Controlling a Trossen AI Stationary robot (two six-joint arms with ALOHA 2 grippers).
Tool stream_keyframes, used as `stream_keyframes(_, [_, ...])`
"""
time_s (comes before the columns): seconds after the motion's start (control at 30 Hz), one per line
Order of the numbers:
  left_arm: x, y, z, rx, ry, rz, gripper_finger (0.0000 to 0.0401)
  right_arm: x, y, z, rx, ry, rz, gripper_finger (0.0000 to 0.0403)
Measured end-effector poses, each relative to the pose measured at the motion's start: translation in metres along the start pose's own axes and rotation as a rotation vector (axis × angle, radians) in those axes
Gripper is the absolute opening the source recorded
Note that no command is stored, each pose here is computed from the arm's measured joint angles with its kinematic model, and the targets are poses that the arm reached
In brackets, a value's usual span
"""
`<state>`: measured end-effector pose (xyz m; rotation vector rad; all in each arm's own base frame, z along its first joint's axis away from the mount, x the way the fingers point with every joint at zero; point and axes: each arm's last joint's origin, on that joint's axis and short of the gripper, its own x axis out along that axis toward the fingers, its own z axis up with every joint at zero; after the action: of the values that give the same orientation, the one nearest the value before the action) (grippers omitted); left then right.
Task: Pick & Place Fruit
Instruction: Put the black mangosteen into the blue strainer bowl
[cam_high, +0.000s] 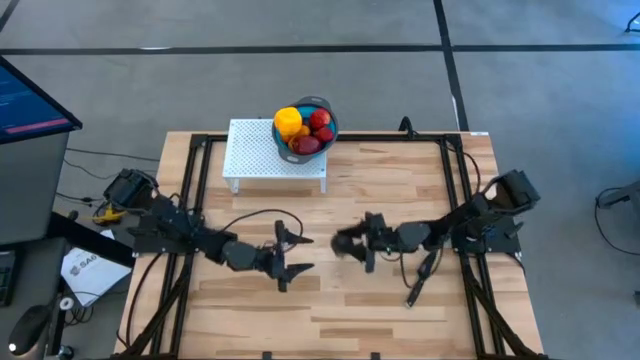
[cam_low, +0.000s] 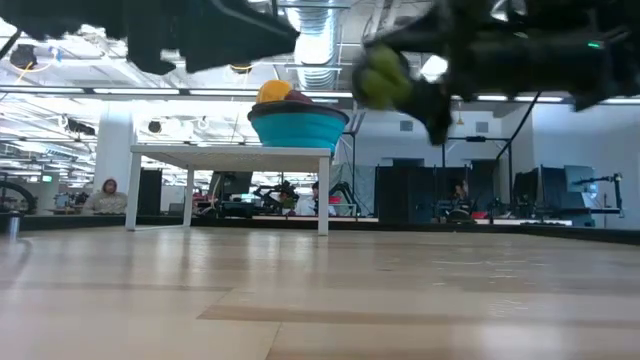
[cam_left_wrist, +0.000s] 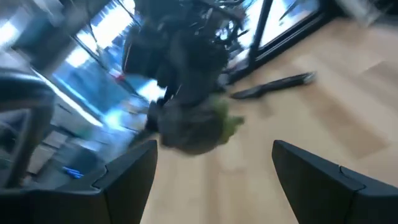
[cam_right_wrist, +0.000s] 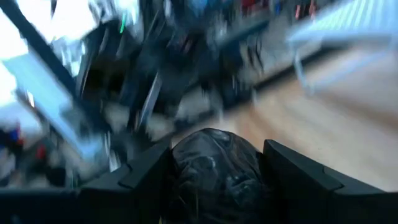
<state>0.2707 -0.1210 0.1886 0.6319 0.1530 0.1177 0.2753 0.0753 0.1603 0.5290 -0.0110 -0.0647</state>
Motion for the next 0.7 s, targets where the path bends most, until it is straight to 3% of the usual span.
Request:
stream_keyframes(0.13, [0.0,0.002,0.02,0.232,0.029,0.11,0.0309,0.022,-0.004,0.014,0.046,-0.162,0.015,0.0234])
stream_keyframes(0.37, [0.006,0.015,0.038,0.451,0.152,0.268,0.0309,0.05,-0.009,0.026,0.129,-0.342,0.07,0.0234])
stream_keyframes(0.7, [0.014,0.034,0.043,0.366,0.208,0.401,0.0309,0.074,0.0,0.05,0.169,-0.447,0.106,0.0235])
